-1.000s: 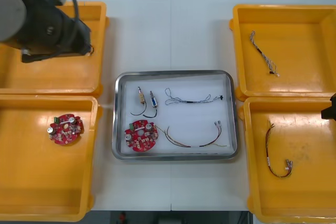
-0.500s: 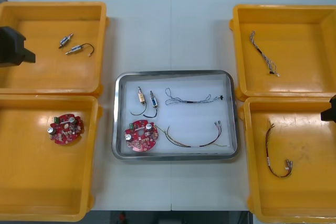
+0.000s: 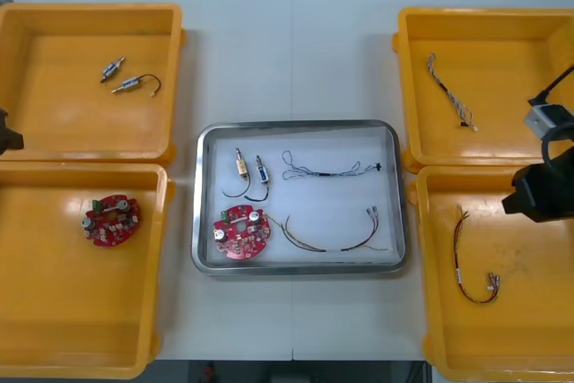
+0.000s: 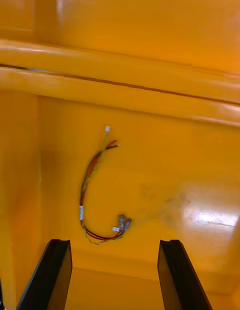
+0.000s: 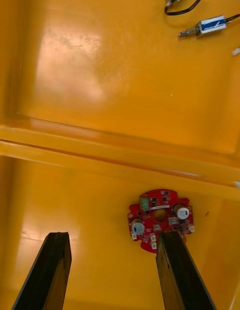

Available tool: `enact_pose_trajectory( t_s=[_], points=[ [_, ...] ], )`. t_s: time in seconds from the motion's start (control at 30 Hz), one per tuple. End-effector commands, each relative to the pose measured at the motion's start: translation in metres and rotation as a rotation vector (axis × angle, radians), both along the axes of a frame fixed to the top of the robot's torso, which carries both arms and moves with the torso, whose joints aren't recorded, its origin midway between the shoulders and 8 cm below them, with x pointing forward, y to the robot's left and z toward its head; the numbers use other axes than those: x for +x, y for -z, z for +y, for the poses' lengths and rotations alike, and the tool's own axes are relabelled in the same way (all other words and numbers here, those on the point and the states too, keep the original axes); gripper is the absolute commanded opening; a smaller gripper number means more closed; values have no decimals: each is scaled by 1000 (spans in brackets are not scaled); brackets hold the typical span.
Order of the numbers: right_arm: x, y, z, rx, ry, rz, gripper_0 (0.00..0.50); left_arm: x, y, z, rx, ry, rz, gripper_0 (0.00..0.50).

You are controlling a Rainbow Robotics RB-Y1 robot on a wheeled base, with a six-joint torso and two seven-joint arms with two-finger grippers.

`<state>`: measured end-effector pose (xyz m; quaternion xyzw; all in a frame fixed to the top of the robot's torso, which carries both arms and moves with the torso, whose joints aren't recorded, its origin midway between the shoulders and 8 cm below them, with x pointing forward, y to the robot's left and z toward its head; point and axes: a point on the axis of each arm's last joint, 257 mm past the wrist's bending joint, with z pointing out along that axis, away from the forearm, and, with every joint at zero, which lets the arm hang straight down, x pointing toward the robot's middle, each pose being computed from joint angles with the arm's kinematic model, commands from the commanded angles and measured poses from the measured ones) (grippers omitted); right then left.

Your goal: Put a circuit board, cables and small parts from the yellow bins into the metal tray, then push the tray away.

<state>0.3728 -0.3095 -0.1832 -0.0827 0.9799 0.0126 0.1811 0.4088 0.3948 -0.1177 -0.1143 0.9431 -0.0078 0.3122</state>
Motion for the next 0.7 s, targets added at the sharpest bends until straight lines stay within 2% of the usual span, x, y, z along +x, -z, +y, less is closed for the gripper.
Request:
enact_pose_trajectory(
  t_s=[0.03, 0.27, 0.43, 0.7],
  points=[
    [10, -14, 43, -56, -204, -33, 500, -11, -3, 16, 107, 36, -21, 500],
    [11, -9, 94, -74, -389, -37, 500, -20, 7, 13, 77, 9, -21, 500],
    [6, -1, 127, -82, -505, -29, 500, -30, 8, 14, 84, -10, -5, 500],
    [-2, 1, 174, -149, -706, -34, 500, -43, 14, 16, 66, -26, -8, 500]
  ],
)
